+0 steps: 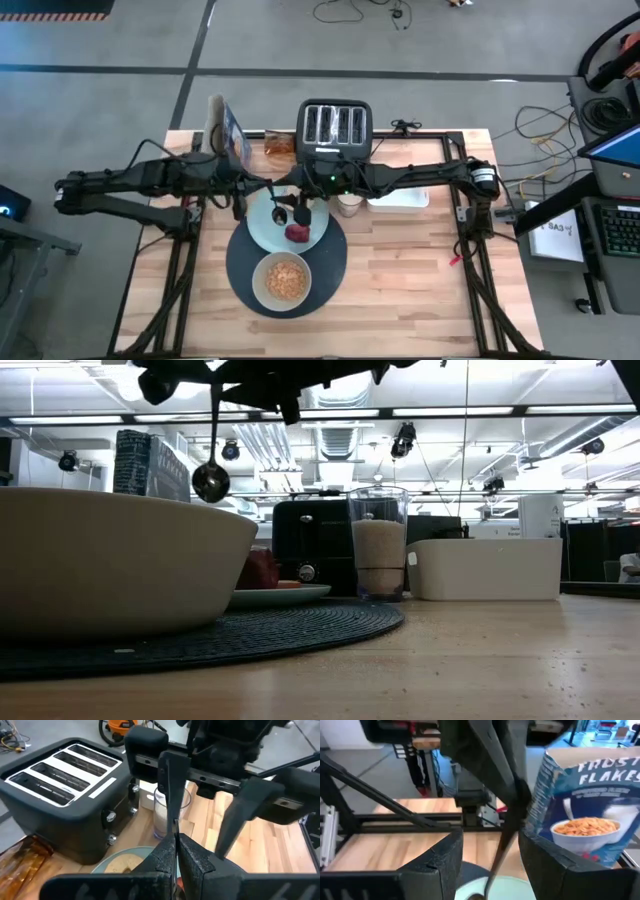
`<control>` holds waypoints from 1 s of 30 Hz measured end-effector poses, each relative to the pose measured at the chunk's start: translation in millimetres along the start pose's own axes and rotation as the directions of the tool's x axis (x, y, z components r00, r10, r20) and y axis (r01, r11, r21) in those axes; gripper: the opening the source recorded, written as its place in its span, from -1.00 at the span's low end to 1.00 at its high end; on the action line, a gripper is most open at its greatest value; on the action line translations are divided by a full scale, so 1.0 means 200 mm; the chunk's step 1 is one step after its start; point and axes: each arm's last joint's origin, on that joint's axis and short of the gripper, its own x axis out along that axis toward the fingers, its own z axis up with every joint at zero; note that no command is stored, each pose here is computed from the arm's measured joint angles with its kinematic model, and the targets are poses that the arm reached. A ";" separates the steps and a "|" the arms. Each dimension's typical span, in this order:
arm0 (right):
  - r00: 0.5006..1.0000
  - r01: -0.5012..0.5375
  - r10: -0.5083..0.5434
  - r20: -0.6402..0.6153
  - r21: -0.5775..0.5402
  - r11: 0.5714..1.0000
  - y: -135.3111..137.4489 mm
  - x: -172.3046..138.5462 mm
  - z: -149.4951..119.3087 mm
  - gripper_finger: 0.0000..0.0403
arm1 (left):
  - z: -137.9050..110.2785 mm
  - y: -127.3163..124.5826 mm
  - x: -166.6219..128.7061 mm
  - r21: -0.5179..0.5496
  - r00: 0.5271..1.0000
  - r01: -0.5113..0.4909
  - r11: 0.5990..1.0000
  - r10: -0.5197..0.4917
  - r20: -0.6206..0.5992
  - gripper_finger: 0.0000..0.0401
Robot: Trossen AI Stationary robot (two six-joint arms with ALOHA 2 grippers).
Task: Arrange a breakfast setting
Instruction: Put the black spoon on the blue table mat to the right of the gray bowl
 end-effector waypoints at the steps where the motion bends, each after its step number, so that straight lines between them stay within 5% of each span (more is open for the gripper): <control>1: 1.000 0.000 0.000 0.002 0.001 1.000 0.00 0.00 0.00 -0.12 | 0.00 0.00 0.01 0.002 1.000 0.003 1.000 -0.003 0.003 -1.00; 7: 1.000 0.006 -0.006 0.017 0.012 1.000 -0.01 0.00 0.01 -0.30 | 0.03 -0.03 0.07 0.011 0.999 0.021 1.000 -0.022 0.031 -1.00; 14: 1.000 0.004 -0.004 0.010 -0.008 1.000 0.00 0.00 0.00 -0.89 | 0.03 -0.04 0.10 0.015 0.999 0.029 0.999 -0.030 0.022 -1.00; 21: 1.000 0.002 -0.002 0.002 0.012 1.000 0.01 0.00 0.00 -0.96 | 0.04 -0.04 0.09 0.011 0.998 0.037 0.999 -0.037 0.051 -0.92; 30: 0.998 -0.001 0.002 -0.055 0.028 1.000 0.01 -0.04 0.01 -0.96 | 0.06 -0.04 0.05 0.053 0.993 0.038 0.998 -0.044 0.107 -0.42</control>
